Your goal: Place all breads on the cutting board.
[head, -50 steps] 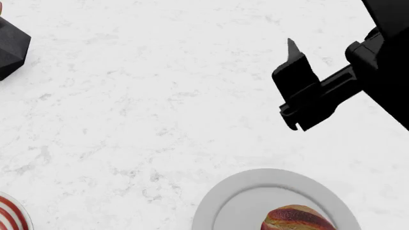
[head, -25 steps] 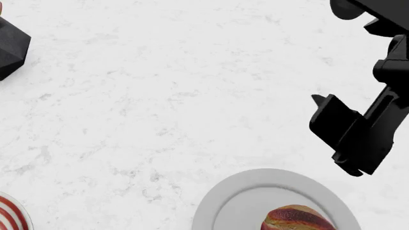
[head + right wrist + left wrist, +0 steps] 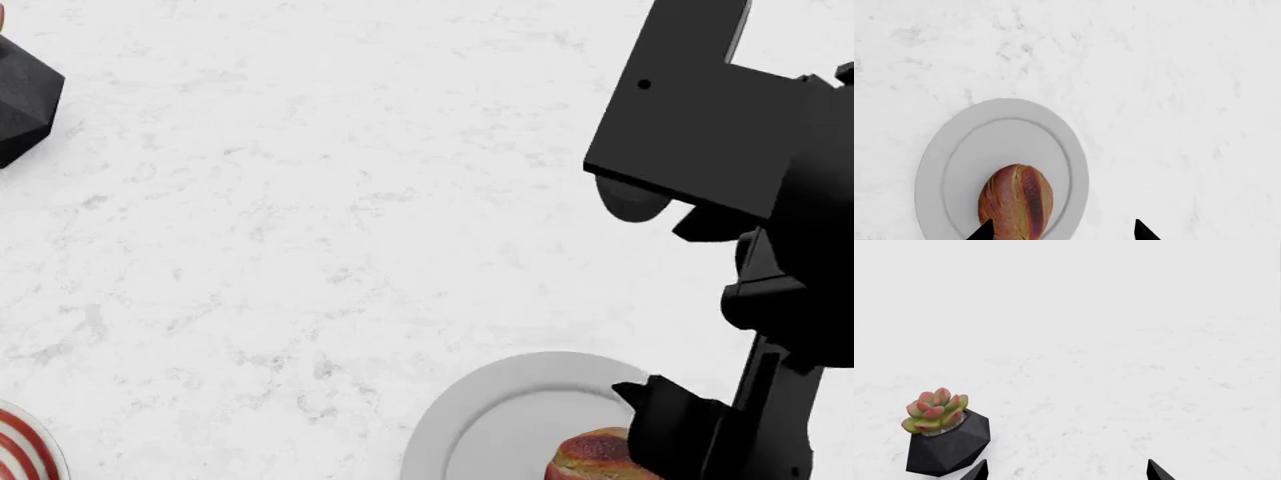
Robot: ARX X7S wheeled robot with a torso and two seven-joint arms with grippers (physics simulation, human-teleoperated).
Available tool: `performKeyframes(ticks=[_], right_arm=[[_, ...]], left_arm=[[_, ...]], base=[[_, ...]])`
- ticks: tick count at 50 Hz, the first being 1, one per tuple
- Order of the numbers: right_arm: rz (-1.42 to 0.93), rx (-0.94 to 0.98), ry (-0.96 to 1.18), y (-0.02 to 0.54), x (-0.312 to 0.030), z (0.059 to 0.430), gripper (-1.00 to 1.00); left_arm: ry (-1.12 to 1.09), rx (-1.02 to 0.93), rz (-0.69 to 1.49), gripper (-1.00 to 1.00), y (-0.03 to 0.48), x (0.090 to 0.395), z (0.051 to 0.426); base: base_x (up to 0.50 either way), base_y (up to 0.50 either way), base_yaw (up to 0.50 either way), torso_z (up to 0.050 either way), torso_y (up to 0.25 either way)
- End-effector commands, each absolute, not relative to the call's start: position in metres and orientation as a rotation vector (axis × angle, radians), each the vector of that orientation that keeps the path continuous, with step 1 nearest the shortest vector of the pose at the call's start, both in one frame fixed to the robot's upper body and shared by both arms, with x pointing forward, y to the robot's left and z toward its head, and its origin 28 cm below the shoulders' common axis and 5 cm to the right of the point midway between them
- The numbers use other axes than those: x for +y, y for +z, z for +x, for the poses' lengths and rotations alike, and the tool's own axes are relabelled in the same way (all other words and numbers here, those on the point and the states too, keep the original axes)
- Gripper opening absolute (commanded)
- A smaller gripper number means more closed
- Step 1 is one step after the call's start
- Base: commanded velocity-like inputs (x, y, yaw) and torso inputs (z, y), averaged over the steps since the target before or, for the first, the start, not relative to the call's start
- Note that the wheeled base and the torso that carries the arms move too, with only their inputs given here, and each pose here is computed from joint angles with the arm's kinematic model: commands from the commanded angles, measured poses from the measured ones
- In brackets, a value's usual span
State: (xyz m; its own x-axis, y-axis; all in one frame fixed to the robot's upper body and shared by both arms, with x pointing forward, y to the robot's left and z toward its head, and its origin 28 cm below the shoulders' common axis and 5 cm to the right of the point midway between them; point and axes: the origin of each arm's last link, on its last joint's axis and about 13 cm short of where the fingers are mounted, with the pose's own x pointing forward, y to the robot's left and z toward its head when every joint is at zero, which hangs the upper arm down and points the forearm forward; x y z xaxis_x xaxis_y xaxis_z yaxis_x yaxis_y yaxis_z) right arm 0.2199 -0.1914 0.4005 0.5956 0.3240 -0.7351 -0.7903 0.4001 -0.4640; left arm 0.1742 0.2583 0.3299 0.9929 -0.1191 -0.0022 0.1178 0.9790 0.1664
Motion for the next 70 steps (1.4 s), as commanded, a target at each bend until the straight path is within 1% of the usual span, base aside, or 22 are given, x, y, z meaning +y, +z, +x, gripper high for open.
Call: performKeyframes(ticks=[1, 3, 4, 9, 15, 25, 42, 48, 58, 70], right_arm=[[-0.891, 0.634, 0.827, 0.389, -0.185, 0.228, 1.00], [-0.891, 0.634, 0.827, 0.389, -0.185, 0.228, 1.00], [-0.838, 0.633, 0.867, 0.375, -0.180, 0.231, 1.00], [-0.791, 0.661, 0.860, 0.356, -0.181, 0.239, 1.00], [-0.741, 0.718, 0.843, 0.343, -0.182, 0.235, 1.00], [-0.731, 0.793, 0.794, 0.330, -0.189, 0.230, 1.00], [-0.684, 0.819, 0.738, 0.319, -0.198, 0.227, 1.00], [-0.695, 0.789, 0.707, 0.316, -0.197, 0.237, 1.00], [-0.681, 0.773, 0.724, 0.308, -0.194, 0.252, 1.00], [-0.664, 0.814, 0.736, 0.283, -0.195, 0.262, 1.00]], left_arm=[[-0.122, -0.007, 0.167, 1.00, 0.329, 0.258, 0.176], [-0.122, -0.007, 0.167, 1.00, 0.329, 0.258, 0.176], [-0.128, 0.001, 0.167, 1.00, 0.325, 0.257, 0.177], [-0.121, 0.003, 0.163, 1.00, 0.323, 0.259, 0.175], [-0.111, 0.019, 0.168, 1.00, 0.318, 0.260, 0.173], [-0.109, 0.017, 0.166, 1.00, 0.318, 0.259, 0.170], [-0.103, 0.027, 0.152, 1.00, 0.314, 0.261, 0.169], [-0.115, 0.020, 0.154, 1.00, 0.318, 0.260, 0.171], [-0.121, 0.015, 0.151, 1.00, 0.318, 0.259, 0.176], [-0.127, 0.012, 0.146, 1.00, 0.317, 0.258, 0.177]], base=[[0.00, 0.00, 0.00, 0.000, 0.000], [0.00, 0.00, 0.00, 0.000, 0.000], [0.00, 0.00, 0.00, 0.000, 0.000], [0.00, 0.00, 0.00, 0.000, 0.000], [0.00, 0.00, 0.00, 0.000, 0.000], [0.00, 0.00, 0.00, 0.000, 0.000], [0.00, 0.00, 0.00, 0.000, 0.000], [0.00, 0.00, 0.00, 0.000, 0.000], [0.00, 0.00, 0.00, 0.000, 0.000], [0.00, 0.00, 0.00, 0.000, 0.000]])
